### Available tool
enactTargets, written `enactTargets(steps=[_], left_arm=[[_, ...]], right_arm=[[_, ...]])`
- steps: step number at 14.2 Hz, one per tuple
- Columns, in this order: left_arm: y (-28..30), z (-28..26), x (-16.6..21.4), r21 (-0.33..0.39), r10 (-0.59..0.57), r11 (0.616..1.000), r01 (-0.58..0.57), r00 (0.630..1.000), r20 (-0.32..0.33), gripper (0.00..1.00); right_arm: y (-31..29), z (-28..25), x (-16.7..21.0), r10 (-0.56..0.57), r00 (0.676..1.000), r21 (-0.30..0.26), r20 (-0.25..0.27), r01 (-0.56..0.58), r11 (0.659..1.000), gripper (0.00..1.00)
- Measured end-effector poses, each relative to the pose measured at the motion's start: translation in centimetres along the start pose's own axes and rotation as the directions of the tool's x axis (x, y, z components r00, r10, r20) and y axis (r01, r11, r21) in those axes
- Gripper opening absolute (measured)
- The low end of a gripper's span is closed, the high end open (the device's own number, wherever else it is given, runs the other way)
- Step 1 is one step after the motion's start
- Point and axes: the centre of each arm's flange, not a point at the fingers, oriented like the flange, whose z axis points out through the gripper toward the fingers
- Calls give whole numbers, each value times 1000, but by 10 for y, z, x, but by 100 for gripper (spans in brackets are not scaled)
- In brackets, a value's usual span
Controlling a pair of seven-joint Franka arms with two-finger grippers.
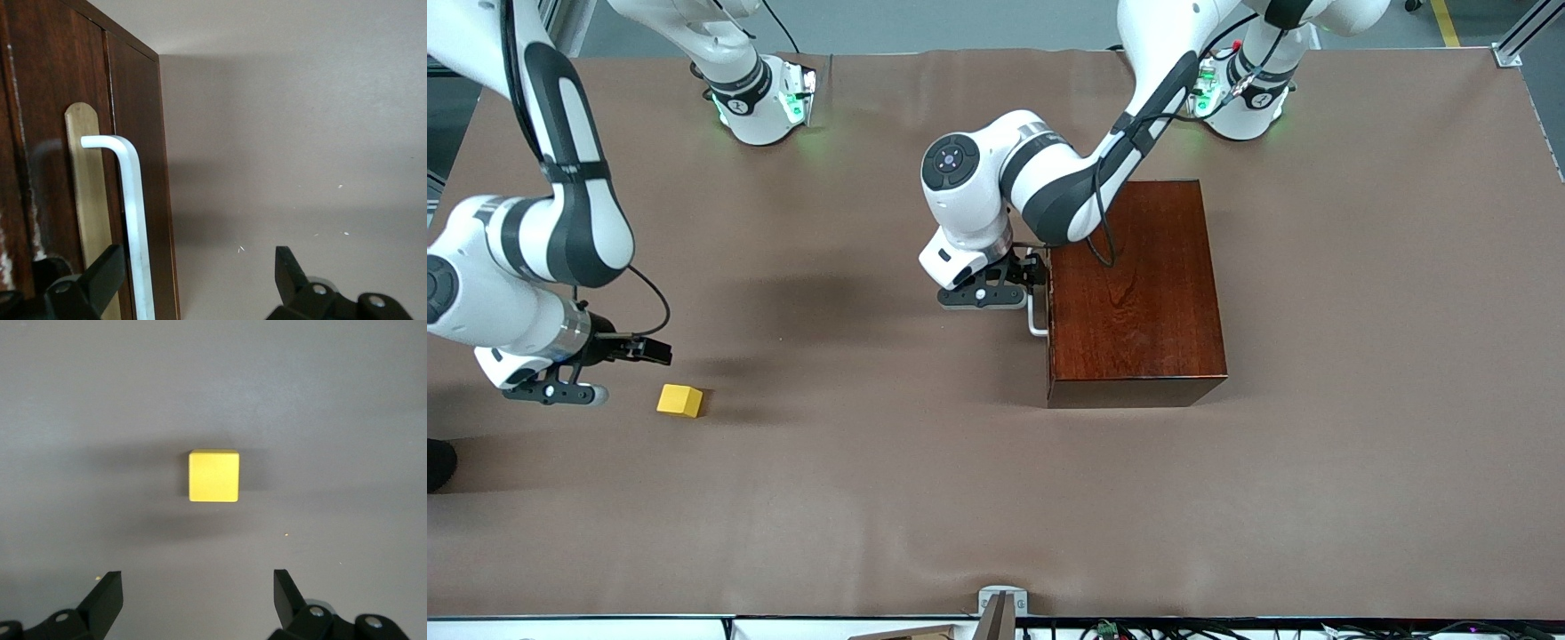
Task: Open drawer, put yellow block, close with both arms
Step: 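Pull the drawer open with the left gripper while the right gripper grasps the cube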
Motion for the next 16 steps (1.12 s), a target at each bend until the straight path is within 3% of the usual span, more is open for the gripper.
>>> enactTargets(steps=[11, 16], left_arm=[[3, 32, -1, 32, 5, 999, -6, 1000, 30, 100], [10, 29, -1, -4, 10, 1000, -10, 1000, 7, 100]], right_arm=[[11, 53, 19, 72, 997, -3, -9, -72, 997, 100], [-2, 71, 26, 87, 996, -6, -13, -87, 996, 100]])
